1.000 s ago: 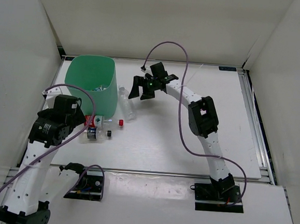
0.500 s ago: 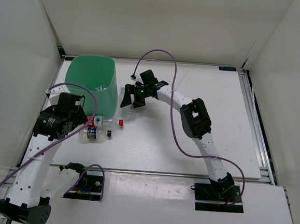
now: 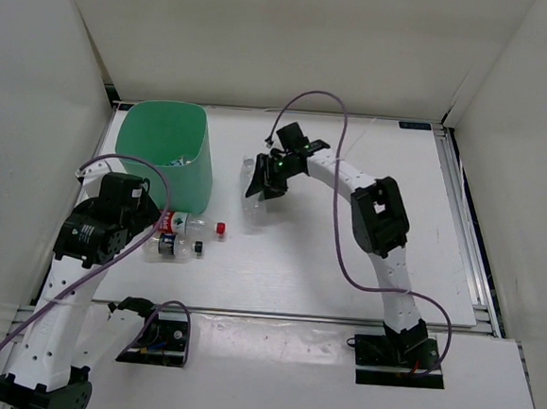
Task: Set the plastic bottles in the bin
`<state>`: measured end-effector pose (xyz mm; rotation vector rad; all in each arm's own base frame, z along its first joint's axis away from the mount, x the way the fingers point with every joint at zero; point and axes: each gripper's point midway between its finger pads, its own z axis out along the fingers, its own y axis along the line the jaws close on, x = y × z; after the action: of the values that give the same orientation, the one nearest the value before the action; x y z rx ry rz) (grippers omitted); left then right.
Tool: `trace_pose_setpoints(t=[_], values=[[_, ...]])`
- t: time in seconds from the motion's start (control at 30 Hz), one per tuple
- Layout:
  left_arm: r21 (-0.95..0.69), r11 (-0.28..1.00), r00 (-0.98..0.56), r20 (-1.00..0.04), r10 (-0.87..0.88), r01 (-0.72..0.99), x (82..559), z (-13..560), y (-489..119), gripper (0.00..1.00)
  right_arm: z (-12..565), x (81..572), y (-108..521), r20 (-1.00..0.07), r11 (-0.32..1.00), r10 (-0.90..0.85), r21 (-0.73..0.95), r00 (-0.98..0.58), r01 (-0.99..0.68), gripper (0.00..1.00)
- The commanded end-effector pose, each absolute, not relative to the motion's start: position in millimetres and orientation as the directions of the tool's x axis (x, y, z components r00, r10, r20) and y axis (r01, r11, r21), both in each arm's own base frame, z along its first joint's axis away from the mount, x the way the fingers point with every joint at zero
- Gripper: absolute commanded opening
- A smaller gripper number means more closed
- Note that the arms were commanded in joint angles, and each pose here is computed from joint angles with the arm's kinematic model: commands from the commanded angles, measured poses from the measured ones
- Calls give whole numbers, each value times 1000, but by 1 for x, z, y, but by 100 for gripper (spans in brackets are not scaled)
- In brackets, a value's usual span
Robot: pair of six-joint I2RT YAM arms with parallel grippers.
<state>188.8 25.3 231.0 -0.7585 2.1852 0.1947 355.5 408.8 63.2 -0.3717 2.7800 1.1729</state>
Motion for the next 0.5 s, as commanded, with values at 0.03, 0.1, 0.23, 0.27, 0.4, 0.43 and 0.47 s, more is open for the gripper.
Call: trace_pose_setpoints(t=[0.03, 0.1, 0.23, 0.27, 0.4, 0.43, 0.47], values=[[-282, 759, -428, -688, -586, -587, 198, 232, 4, 99, 205, 370, 396, -392, 592, -71, 724, -917, -355, 34], [-330, 715, -393, -658, -642, -616, 199, 229, 0, 99, 264, 377, 401, -484, 535, -25, 733, -875, -420, 34], [-390, 597, -302, -596, -744, -701, 188, 223, 3, 100, 363, 390, 439, -746, 482, 75, 608, -662, -631, 34], [-380, 596, -302, -601, -740, -708, 186, 223, 5, 100, 377, 394, 446, -792, 497, 104, 565, -602, -658, 34], [-363, 625, -316, -626, -713, -691, 178, 236, 9, 100, 404, 411, 493, -905, 514, 228, 426, -360, -744, 34], [-372, 639, -332, -620, -711, -673, 176, 241, 6, 100, 419, 405, 505, -914, 501, 256, 404, -315, -765, 36], [-347, 660, -357, -628, -691, -666, 172, 242, 7, 100, 401, 413, 519, -918, 512, 247, 395, -309, -763, 38]])
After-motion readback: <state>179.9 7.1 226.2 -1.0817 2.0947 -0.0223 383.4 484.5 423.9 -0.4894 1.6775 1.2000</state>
